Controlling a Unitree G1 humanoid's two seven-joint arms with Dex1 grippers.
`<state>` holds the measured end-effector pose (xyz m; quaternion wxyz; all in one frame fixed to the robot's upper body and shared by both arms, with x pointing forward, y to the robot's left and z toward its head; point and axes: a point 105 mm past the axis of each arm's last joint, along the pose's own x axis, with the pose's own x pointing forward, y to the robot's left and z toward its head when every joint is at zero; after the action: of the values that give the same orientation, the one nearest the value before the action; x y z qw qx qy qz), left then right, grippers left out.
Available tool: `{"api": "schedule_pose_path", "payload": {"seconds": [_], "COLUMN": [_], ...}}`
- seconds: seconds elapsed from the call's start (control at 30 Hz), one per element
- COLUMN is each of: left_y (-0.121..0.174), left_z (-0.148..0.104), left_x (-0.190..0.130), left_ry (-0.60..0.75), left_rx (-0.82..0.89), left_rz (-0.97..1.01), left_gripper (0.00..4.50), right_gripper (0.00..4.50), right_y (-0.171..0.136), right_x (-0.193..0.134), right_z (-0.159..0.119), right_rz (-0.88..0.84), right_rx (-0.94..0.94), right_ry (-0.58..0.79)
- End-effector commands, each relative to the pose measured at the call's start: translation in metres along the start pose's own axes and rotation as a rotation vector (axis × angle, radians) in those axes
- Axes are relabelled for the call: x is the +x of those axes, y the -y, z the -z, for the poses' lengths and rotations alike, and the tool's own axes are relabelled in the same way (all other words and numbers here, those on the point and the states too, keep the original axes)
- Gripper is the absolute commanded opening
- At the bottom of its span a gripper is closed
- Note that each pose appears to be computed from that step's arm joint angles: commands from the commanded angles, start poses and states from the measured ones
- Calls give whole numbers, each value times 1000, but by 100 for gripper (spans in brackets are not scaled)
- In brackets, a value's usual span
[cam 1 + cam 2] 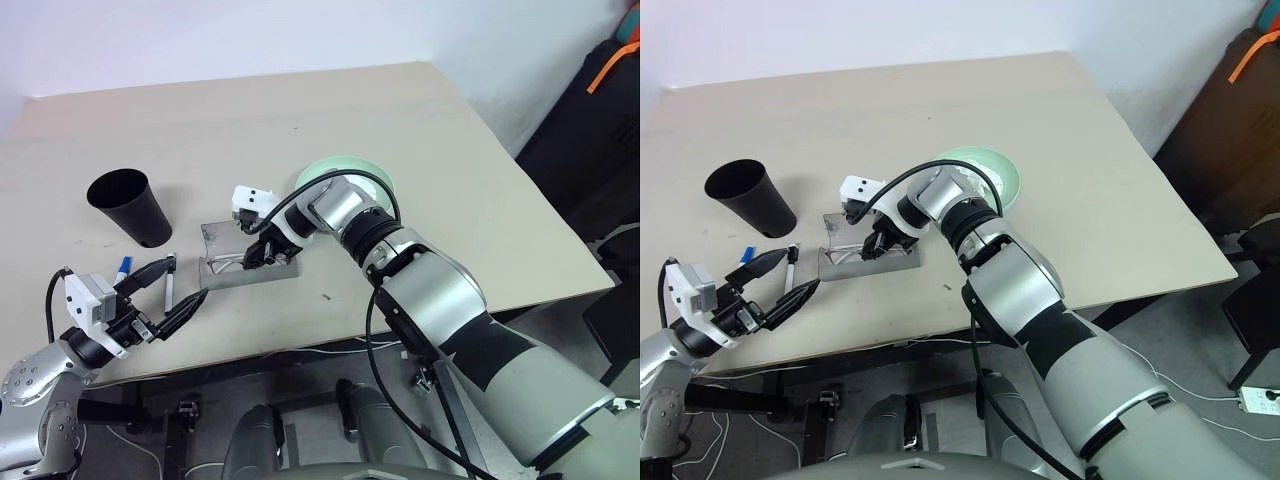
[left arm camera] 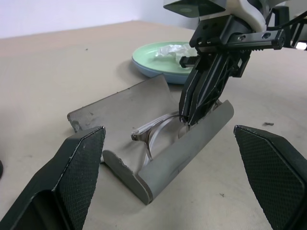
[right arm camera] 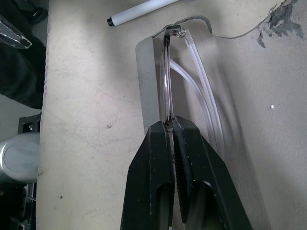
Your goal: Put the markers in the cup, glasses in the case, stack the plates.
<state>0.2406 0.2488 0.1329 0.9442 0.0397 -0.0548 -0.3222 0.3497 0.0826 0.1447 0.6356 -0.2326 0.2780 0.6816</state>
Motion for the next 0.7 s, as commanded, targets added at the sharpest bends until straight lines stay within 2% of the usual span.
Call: {"api": "schedule_pose_path", "payload": {"seconds": [0.03,0.1,0.2,0.43,0.57,0.7], "left_y": [2,2,2,3,2,2], "left_z": [-10,-11,-11,-12,-13,-13], "left_x": [2,3,4,7,8,9], "left_ry": [24,26,28,32,31,29], "left_rx": [35,35,37,34,35,35], "left_rz": [10,10,9,14,16,18], "left_gripper": [450,450,450,450,450,450], "right_gripper": [5,5,69,305,445,449], "right_y": [-2,-3,-4,0,-2,-1], "right_x": [5,3,2,0,-7,-15], "right_z": [4,-1,-5,-8,-24,-38], "right_rz": [-8,-14,-21,6,-11,-4], "right_rx": [15,0,-15,-7,16,40], "right_ry": [-7,4,10,30,115,194]}}
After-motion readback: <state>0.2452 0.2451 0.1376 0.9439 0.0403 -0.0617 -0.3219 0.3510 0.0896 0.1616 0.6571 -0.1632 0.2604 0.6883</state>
